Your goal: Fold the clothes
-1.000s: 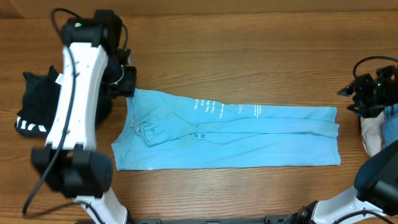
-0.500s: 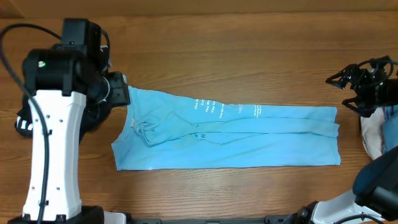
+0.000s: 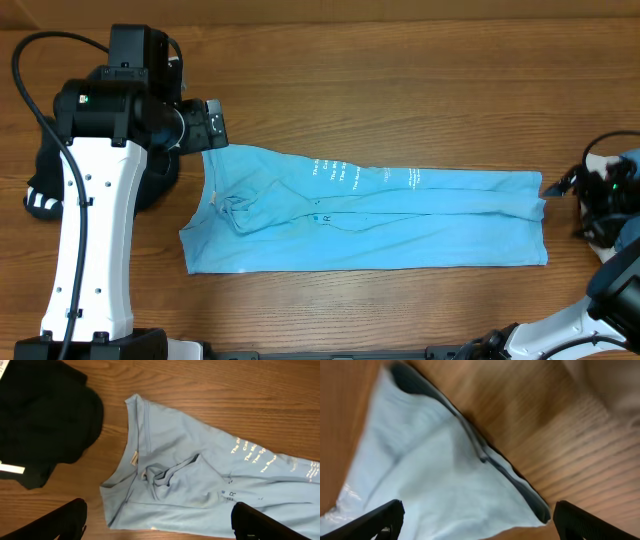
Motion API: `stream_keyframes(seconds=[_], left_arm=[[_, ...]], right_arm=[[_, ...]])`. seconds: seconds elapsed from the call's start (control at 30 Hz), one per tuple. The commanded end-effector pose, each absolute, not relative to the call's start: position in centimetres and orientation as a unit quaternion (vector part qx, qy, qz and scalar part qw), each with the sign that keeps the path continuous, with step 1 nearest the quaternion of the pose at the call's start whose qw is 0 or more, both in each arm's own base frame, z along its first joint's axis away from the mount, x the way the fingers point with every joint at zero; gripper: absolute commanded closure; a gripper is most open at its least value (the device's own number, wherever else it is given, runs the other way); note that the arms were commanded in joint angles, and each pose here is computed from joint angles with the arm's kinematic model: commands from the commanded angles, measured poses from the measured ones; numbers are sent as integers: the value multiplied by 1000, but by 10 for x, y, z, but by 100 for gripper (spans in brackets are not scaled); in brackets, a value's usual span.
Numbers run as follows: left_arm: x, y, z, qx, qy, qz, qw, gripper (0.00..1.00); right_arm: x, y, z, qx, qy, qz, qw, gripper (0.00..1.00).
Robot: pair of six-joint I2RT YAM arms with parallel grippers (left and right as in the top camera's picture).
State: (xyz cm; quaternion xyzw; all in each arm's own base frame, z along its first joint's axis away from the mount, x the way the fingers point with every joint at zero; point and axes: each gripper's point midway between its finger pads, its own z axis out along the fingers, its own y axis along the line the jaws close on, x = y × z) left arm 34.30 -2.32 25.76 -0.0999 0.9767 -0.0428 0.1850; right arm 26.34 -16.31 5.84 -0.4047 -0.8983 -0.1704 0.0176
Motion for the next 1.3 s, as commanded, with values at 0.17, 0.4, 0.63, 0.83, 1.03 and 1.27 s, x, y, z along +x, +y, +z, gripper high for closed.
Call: stream_keyframes(seconds=[0.17,0.4,0.63,0.83,1.03,1.27], left_arm=[[345,-25,259,-70,978,-42,192,5],[345,-25,260,-70,978,-43,194,6],[345,-25,260,-70,978,-43,193,6],[344,-25,259,-70,978,-42,191,6],[345,-25,259,-70,978,-42,192,6],[346,-25,260,-70,977,-43,196,5]], right_arm=[[265,-135,13,-371,-896,-242,-30,1],[279,-116,14,-333,-893,-295,-69,31],[283,-114,13,-322,-899,-289,-70,72],[273,-128,10,-335,-910,-241,-44,96],[251,-156,-3,-374,-917,-139,-2,16],[276,-134,3,-270,-936,-214,-67,14]])
